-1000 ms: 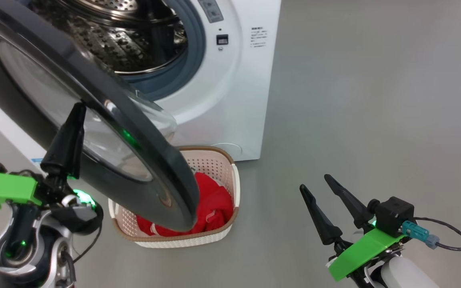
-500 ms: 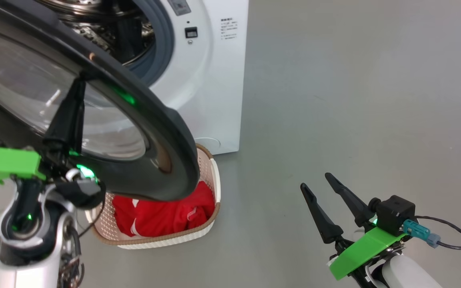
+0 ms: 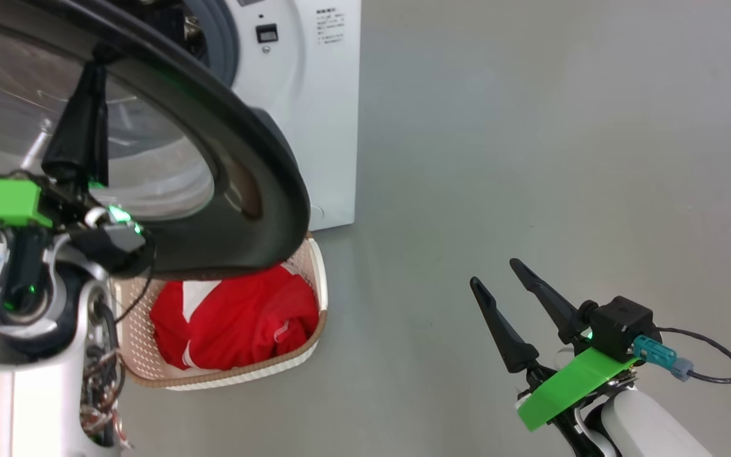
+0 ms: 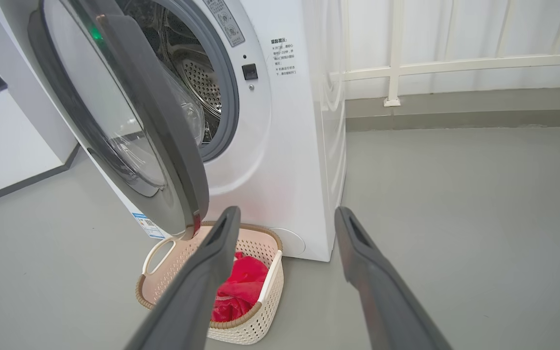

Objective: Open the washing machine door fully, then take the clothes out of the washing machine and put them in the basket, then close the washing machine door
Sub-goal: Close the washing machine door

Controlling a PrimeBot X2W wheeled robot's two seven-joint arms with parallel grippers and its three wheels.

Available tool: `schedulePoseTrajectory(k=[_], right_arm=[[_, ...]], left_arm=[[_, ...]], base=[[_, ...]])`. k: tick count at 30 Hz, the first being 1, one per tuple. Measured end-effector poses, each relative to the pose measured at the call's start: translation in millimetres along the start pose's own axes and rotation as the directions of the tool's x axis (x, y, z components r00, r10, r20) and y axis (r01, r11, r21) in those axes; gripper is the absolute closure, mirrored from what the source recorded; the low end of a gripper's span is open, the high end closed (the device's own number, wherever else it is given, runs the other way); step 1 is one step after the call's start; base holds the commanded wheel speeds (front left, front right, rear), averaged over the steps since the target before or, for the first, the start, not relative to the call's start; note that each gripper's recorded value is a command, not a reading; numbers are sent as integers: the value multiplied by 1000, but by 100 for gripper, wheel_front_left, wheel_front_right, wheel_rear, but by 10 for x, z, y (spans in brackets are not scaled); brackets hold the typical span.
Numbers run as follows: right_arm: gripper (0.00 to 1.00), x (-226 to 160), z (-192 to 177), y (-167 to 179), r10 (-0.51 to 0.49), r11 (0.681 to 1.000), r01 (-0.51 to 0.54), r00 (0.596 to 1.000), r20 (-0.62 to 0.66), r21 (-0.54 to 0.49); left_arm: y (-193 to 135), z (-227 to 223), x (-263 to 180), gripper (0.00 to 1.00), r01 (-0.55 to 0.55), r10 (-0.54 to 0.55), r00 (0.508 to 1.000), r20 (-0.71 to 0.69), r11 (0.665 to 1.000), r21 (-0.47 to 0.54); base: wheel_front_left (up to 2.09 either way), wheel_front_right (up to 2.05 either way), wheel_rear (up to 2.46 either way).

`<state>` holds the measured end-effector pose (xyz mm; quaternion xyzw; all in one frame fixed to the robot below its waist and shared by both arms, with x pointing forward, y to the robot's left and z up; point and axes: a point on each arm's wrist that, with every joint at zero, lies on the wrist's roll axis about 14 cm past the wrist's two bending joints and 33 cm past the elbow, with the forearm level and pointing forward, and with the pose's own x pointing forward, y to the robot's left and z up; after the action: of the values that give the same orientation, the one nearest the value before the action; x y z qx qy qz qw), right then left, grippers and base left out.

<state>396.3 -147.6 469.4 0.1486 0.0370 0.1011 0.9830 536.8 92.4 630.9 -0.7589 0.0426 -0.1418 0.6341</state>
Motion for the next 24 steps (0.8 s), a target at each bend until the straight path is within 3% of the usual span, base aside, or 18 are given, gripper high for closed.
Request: schedulePoseTrajectory(k=[24], right_arm=[[0,100,-92,-189,-50,999,50,998,-24,5]], left_arm=[[203,-58,500,100,2,-3,998,-61,1000,-13]], base=[[0,0,0]])
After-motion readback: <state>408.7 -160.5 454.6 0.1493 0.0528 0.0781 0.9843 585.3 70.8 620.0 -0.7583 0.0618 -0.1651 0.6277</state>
